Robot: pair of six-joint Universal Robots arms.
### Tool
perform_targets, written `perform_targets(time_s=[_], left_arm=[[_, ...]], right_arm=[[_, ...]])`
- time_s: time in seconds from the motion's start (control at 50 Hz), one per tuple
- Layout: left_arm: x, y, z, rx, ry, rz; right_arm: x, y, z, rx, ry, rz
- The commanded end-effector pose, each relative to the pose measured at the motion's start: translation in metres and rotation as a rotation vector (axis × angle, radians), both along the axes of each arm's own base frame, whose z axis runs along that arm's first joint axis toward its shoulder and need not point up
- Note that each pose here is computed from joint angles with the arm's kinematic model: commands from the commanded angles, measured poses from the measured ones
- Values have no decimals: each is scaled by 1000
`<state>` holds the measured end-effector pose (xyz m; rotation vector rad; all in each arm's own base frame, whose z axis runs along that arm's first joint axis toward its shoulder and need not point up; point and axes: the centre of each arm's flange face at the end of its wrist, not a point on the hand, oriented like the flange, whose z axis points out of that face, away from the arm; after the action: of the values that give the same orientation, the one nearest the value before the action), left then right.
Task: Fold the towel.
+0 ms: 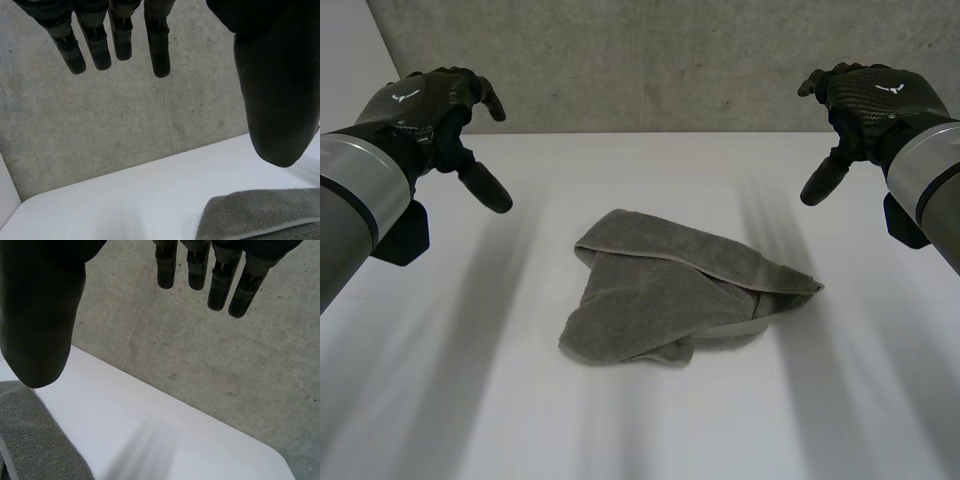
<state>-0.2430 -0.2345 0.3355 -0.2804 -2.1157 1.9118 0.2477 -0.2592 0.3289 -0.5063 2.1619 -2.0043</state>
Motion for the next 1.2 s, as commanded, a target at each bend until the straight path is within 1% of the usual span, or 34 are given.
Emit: perform_targets(time_s=[0.02, 0.04, 0.06, 0.08, 0.1, 0.12, 0.14, 0.18, 0.2, 0.24, 0.26, 0.28, 0.3, 0.32, 0.34, 0.36, 0.38, 0.46, 0.48, 0.52, 0.78, 0.98, 1.08, 1.2], left_arm=[[-3, -1, -8, 26, -18, -10], [-3, -1, -8, 26, -18, -10], [-4, -2, -18, 58, -31, -11], [-5, -2, -34, 106, -55, -14], [-5, -2, -34, 107, -55, -14], [-4, 0, -50, 156, -80, -16], [-4, 0, -50, 156, -80, -16], [-1, 7, -93, 275, -135, -18], [-1, 7, -93, 276, -135, -18], [0, 10, -124, 352, -167, -22], [1, 12, -135, 377, -179, -24], [1, 12, -136, 377, -179, -24], [1, 14, -147, 399, -190, -25], [1, 14, -147, 399, -190, -25], [1, 14, -157, 412, -195, -27], [-1, 15, -167, 417, -199, -31], [-1, 15, -167, 417, -199, -31], [-12, 17, -185, 396, -196, -66], [-14, 16, -189, 390, -191, -71], [-17, 16, -192, 383, -188, -78], [-36, 14, -206, 338, -167, -123], [-49, 11, -213, 293, -146, -147], [-62, 14, -219, 275, -149, -181], [-64, 15, -223, 279, -161, -185]], right_arm=[[6, 4, -1, -2, 3, 48], [6, 4, -1, -2, 4, 48], [9, 6, -5, 6, 31, 82], [9, 6, -5, 6, 32, 83], [12, 9, -10, 5, 90, 134], [17, 15, -21, 12, 180, 204], [17, 15, -21, 12, 181, 205], [26, 29, -53, 39, 374, 341], [26, 29, -53, 39, 375, 342], [45, 54, -80, 33, 504, 474], [46, 54, -80, 32, 505, 475], [56, 64, -92, 41, 522, 519], [63, 69, -104, 59, 535, 544], [63, 69, -104, 59, 535, 545], [65, 68, -117, 84, 548, 543], [65, 68, -117, 84, 548, 543], [68, 67, -129, 103, 562, 542], [68, 63, -164, 167, 605, 521], [68, 63, -164, 167, 605, 521], [68, 60, -180, 191, 624, 504], [71, 47, -179, 102, 599, 426], [69, 46, -182, 107, 602, 419], [68, 44, -184, 113, 606, 412], [66, 42, -184, 122, 617, 388]])
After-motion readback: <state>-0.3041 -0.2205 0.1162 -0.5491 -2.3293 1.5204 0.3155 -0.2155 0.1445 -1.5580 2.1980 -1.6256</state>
